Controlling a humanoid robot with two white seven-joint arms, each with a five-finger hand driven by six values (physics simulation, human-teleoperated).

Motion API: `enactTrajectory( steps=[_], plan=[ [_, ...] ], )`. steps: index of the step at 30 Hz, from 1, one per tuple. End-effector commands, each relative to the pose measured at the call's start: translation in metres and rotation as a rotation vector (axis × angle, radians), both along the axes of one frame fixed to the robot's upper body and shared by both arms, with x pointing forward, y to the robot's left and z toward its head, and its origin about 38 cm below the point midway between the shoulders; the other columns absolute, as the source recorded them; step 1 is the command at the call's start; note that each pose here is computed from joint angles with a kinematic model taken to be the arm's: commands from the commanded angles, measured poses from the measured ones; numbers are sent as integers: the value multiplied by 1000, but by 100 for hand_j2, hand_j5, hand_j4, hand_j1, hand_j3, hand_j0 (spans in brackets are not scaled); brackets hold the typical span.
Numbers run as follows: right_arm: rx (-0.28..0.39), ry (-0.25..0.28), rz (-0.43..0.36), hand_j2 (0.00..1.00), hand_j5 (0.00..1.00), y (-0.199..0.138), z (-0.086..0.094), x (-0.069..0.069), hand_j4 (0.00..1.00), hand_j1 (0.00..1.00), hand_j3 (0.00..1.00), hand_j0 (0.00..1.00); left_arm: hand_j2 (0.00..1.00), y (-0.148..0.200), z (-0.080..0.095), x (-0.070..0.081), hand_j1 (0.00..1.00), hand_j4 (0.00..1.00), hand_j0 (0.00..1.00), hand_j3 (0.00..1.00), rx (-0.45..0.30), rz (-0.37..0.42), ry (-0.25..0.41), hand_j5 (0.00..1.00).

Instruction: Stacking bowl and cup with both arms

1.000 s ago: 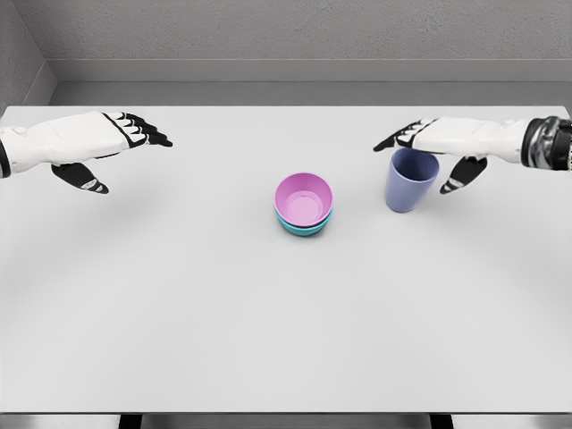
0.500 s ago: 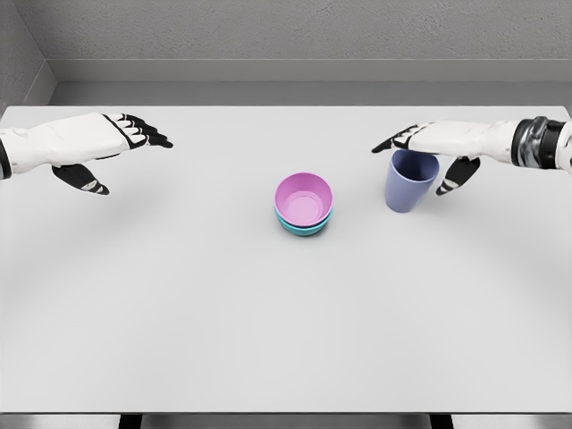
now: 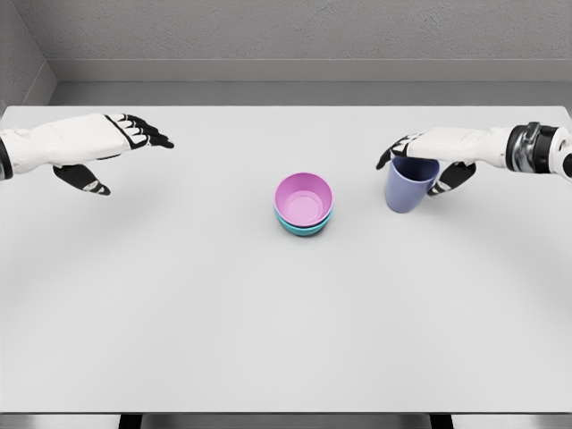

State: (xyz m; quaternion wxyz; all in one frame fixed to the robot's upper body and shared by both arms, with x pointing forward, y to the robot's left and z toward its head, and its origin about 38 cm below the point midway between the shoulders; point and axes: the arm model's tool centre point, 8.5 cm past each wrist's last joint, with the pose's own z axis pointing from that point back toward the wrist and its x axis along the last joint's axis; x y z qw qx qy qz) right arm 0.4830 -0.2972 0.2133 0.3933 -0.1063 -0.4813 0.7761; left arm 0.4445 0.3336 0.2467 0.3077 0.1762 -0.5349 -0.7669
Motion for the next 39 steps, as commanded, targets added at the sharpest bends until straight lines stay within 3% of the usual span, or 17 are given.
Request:
enactTrajectory(
  steps=[1,21,39],
  plan=[
    [-3,4,4,72,72,1,-2,-1,72,72,72,72,100,0,1,0,100,100,100,100,-4,3,2,100],
    [4,-38,13,72,72,1,17,4,72,72,72,72,100,0,0,0,100,100,100,100,-4,2,1,100],
    [10,-121,21,73,73,4,54,13,73,73,73,73,100,0,0,0,100,100,100,100,-4,3,2,100]
  ],
)
